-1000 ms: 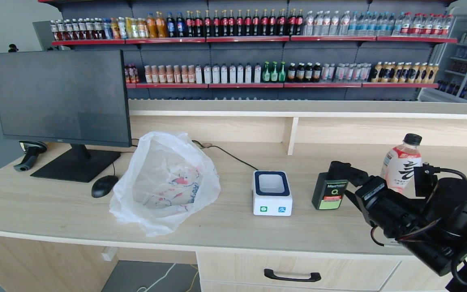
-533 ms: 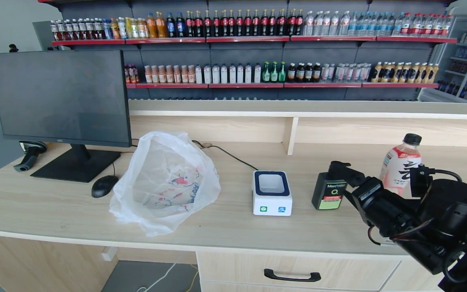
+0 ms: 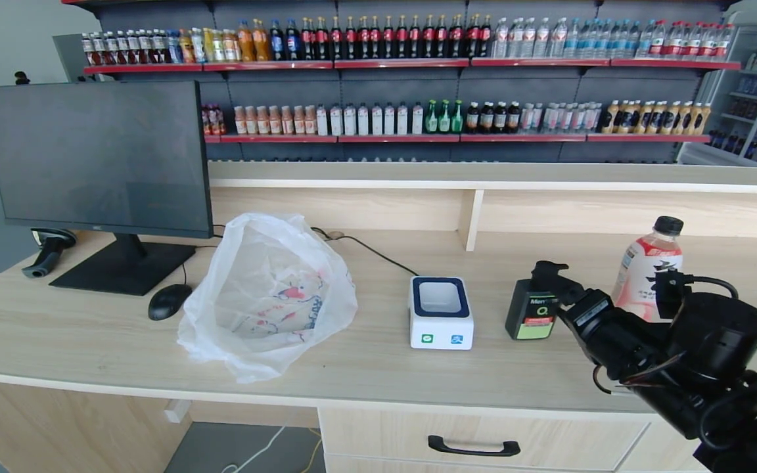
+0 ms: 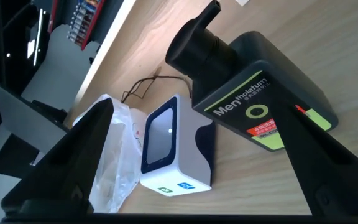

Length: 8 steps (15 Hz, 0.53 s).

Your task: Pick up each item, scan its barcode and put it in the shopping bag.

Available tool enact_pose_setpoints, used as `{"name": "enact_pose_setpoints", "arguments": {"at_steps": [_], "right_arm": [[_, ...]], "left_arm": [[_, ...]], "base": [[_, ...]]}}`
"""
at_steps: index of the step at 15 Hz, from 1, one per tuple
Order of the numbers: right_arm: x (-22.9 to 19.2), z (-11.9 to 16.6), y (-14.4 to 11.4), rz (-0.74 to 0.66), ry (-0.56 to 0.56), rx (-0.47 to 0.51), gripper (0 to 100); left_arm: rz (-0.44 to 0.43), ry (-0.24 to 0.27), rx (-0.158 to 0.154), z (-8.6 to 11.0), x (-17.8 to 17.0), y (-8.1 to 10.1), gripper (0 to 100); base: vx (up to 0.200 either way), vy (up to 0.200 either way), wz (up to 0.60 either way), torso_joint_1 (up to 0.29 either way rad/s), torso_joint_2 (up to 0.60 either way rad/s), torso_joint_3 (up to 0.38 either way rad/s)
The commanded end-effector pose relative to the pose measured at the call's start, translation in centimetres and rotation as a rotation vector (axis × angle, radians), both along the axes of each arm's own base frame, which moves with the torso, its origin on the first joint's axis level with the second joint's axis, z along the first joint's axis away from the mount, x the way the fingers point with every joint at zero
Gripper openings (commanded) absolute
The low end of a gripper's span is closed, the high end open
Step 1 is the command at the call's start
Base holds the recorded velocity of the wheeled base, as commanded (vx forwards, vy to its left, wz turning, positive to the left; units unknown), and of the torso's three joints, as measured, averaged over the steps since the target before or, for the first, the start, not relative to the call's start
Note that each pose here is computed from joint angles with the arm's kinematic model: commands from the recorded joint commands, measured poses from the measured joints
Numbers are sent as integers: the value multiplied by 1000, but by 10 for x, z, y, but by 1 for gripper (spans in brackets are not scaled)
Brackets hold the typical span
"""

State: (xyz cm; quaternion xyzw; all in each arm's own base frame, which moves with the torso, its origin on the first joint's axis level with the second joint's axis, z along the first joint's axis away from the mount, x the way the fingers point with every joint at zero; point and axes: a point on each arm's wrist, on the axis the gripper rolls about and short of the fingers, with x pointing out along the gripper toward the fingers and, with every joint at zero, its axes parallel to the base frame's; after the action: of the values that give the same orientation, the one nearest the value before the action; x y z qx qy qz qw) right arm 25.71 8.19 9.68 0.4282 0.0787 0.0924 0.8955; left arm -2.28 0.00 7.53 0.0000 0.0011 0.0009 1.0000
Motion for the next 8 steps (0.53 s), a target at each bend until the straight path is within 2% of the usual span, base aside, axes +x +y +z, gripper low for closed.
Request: {"name": "enact_pose_setpoints", "arguments": {"at_steps": [1,8], "right_arm": [[7,-9,-3,-18,24,-13,100],[12,-5,-7,-39,2,-8,100]], "left_arm": [[1,-1,0,0,0,0,100],[1,-1,0,0,0,0,100]], "base": [[0,0,0,0,0,0],[0,0,0,0,0,0]]}}
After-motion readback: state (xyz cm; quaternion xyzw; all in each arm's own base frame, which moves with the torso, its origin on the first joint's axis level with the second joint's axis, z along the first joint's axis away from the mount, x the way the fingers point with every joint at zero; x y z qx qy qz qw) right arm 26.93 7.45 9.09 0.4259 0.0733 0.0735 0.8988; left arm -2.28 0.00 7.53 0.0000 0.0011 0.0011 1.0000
